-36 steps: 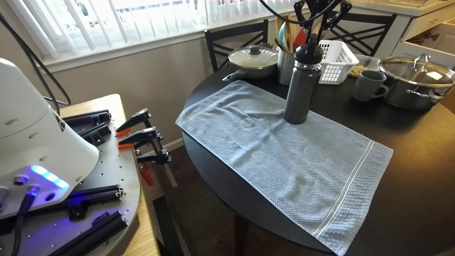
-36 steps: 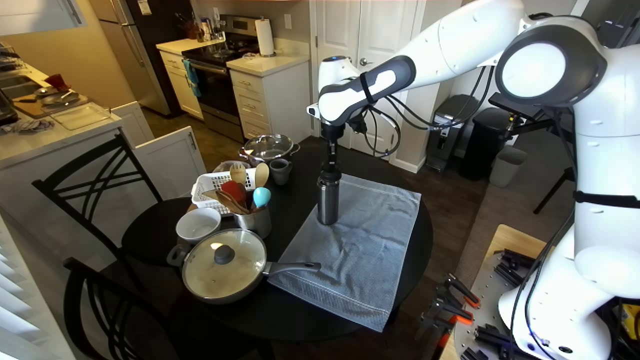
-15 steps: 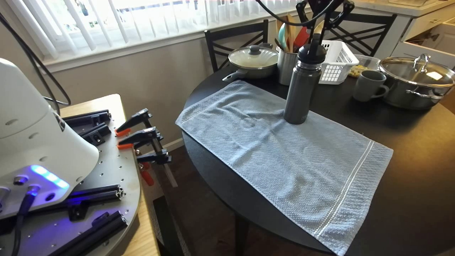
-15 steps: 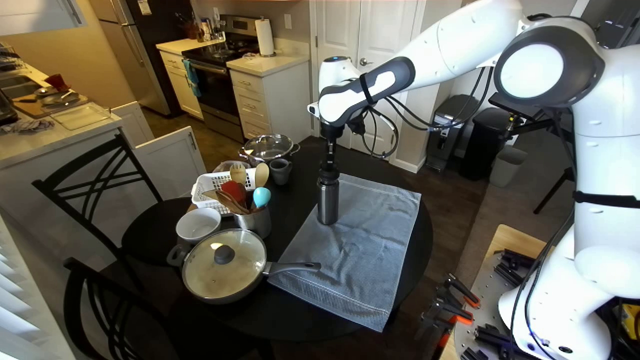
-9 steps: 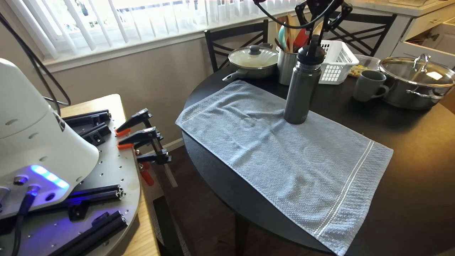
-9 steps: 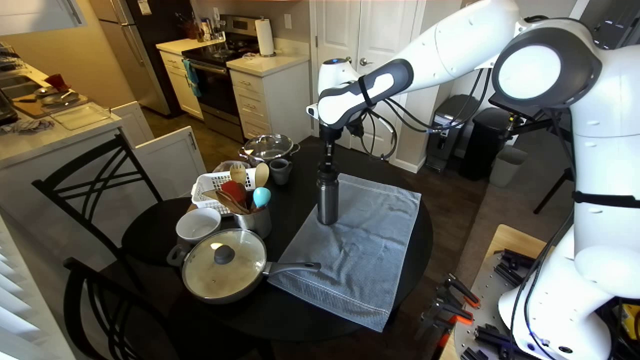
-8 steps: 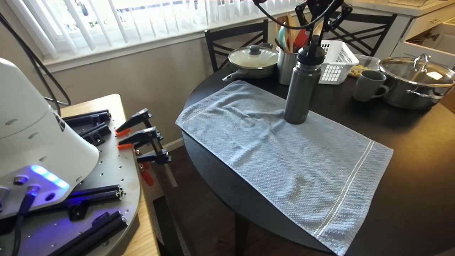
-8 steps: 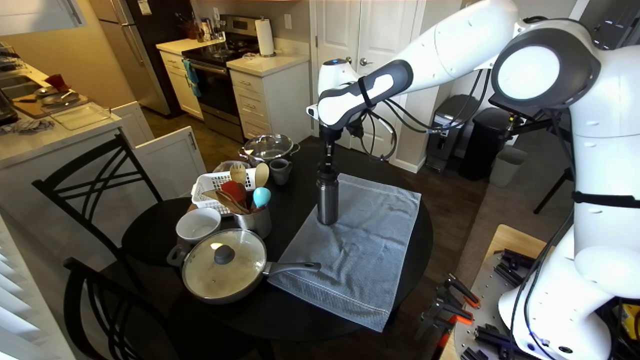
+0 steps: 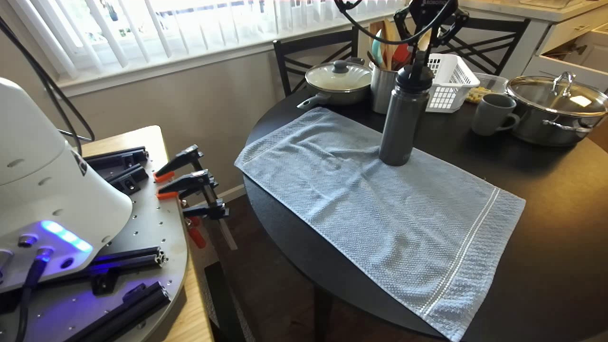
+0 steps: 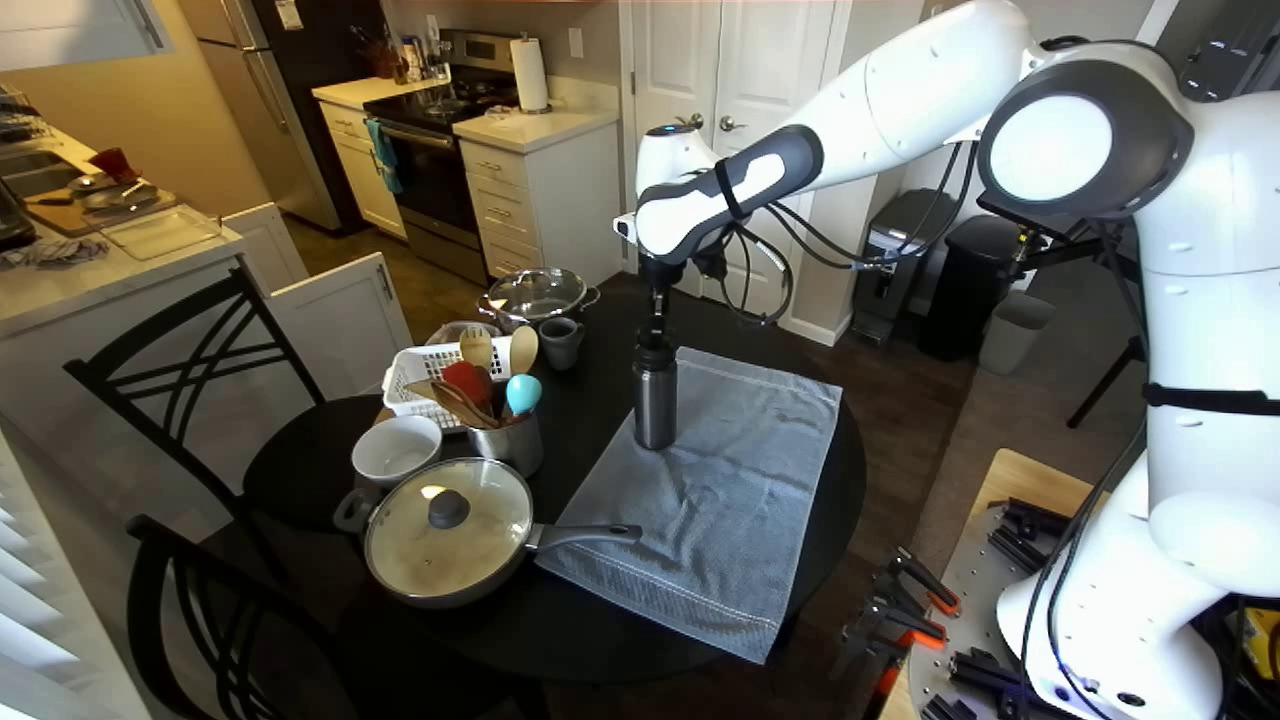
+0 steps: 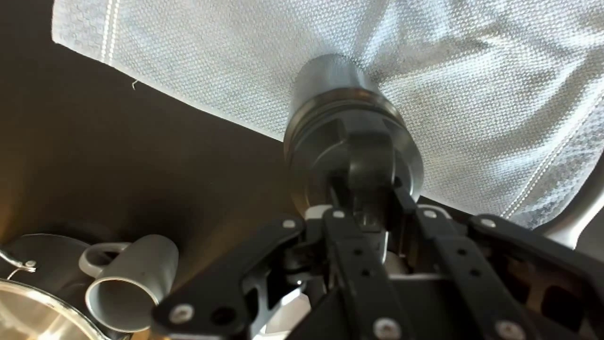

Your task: Put the black lid on the bottle

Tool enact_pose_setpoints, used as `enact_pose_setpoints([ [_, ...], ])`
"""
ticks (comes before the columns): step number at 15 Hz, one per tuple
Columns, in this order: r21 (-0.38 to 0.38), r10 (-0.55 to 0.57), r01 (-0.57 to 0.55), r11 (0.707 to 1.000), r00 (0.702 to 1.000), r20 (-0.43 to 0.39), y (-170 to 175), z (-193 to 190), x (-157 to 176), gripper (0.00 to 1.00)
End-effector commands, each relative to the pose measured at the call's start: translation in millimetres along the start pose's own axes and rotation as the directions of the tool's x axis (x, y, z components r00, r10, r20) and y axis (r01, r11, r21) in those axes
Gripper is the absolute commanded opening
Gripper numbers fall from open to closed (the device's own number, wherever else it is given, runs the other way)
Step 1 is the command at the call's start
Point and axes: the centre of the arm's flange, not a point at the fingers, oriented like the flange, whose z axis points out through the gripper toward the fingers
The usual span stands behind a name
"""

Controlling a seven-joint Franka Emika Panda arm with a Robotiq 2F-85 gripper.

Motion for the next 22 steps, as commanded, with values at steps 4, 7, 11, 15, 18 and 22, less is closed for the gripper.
enact_pose_setpoints([
  [4, -0.015, 0.023, -0.023, 1.0, 1.0, -0.005, -5, -1, -5, 0.48],
  [7, -0.02, 0.024, -0.024, 1.0, 1.0, -0.009, -4, -3, -5, 0.62],
  [11, -0.03, 0.025, -0.026, 0.999, 1.0, -0.019, -3, -11, -7, 0.86],
  [15, -0.047, 0.029, -0.03, 0.998, 0.999, -0.034, -2, -22, -8, 1.0],
  [18, -0.034, 0.01, -0.011, 0.999, 0.999, -0.032, 5, -18, 0, 1.0],
  [22, -0.037, 0.016, -0.018, 0.999, 0.999, -0.036, 5, -21, 0, 1.0],
])
